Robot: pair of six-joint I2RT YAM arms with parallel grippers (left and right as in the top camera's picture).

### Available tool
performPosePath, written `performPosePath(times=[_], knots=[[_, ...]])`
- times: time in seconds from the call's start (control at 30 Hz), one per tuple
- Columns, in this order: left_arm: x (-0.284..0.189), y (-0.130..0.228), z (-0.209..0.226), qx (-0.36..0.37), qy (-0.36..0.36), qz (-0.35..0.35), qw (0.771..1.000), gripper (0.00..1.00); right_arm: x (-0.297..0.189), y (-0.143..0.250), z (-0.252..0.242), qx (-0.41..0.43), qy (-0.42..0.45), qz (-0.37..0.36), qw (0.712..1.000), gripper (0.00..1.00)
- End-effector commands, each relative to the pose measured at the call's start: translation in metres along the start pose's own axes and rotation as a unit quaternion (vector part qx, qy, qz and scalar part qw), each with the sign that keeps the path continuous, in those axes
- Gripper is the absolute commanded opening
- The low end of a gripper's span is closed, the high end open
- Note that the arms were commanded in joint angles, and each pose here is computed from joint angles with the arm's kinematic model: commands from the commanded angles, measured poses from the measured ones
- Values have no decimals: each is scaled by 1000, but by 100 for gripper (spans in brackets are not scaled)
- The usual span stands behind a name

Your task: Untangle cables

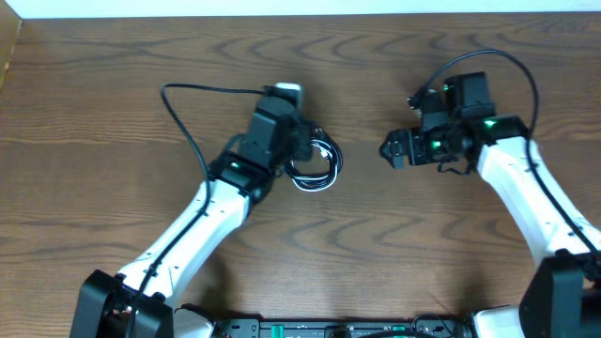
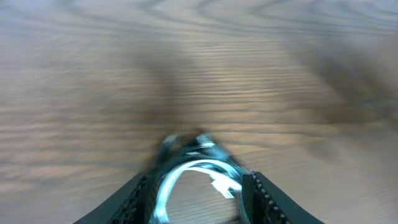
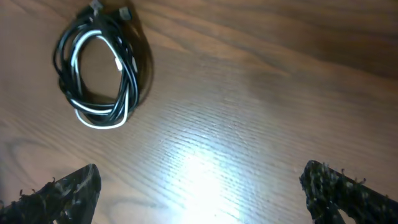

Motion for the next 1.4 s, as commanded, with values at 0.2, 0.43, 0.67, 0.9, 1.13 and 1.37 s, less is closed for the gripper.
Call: performPosePath(times=[0.2, 0.43, 0.67, 0.9, 1.13, 1.37], knots=[[-3, 8, 32, 2, -5, 32, 999, 62, 56, 0, 41, -75, -1, -2, 997, 99], [-5, 11, 28, 42, 79, 36, 995, 67, 100, 13, 71, -146, -15, 6, 989, 99], [-8, 18, 57, 8, 53, 54, 997, 67, 122, 23, 85, -177, 10, -4, 984, 99], [-12, 26, 75, -23, 36, 73, 996, 67, 122, 20, 78, -188, 50, -17, 981, 99], [-13, 27, 70, -26, 61, 73, 995, 67, 120, 12, 70, -195, 96, -42, 975, 99], [-13, 31, 69, -29, 62, 85, 994, 67, 125, 11, 70, -197, 94, -47, 975, 99]])
Point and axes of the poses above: each gripper's point midway between its finger pads, its own x axis out along the fingers, its own z axis along the line the jaws close on, y = z × x, the point moved 7 cm from there along -x, back along the fingers, and after that the axes turned 14 degrees about x, right-handed, at the moved point
